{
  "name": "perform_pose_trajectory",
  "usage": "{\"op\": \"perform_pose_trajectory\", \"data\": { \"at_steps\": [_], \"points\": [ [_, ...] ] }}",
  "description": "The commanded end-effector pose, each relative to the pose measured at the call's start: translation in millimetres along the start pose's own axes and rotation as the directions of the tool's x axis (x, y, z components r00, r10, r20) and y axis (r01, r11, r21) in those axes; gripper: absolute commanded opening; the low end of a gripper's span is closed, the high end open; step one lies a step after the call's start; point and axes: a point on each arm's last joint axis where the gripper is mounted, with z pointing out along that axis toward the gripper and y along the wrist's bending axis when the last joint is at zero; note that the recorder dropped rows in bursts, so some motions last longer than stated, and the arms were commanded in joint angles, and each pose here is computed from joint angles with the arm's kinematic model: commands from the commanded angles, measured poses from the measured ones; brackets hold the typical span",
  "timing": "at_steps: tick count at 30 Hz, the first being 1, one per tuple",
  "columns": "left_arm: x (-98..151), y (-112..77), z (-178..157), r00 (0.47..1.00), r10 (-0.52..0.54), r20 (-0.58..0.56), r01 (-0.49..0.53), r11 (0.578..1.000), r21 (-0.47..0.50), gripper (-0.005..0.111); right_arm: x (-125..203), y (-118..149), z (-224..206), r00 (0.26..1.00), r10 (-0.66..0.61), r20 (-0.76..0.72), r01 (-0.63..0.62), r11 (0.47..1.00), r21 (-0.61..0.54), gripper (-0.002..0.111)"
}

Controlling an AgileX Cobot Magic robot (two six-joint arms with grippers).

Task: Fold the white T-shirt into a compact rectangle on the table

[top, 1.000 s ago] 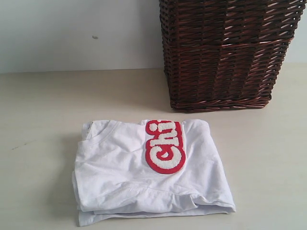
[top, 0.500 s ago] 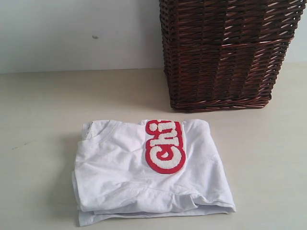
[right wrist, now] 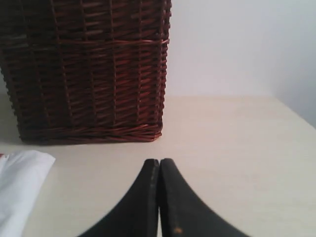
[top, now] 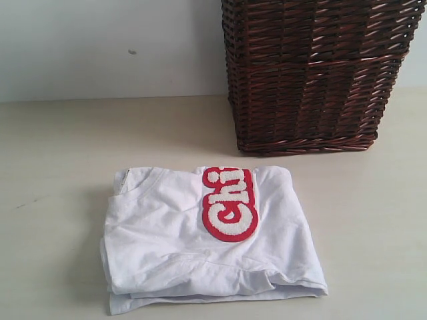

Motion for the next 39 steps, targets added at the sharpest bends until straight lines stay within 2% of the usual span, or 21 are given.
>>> {"op": "perform_pose_trajectory", "data": {
  "at_steps": [1, 7, 39],
  "points": [
    [-1.4, -0.1, -0.5, 1.0, -0.005, 0.017, 0.005, 1.0, 0.002, 0.0, 3.7, -0.3, 0.0, 0.999, -0.038, -0.026, 0.038, 0.999, 0.005, 0.0],
    [-1.4, -0.1, -0.5, 1.0, -0.005, 0.017, 0.005, 1.0, 0.002, 0.0, 3.7, 0.1, 0.0, 0.999, 0.042, -0.025, -0.041, 0.999, 0.003, 0.0],
    [-1.4, -0.2, -0.5, 1.0, -0.005, 0.017, 0.005, 1.0, 0.004, 0.0, 3.7, 0.2, 0.0, 0.999, 0.047, -0.025, -0.047, 0.999, 0.001, 0.0]
  ]
}}
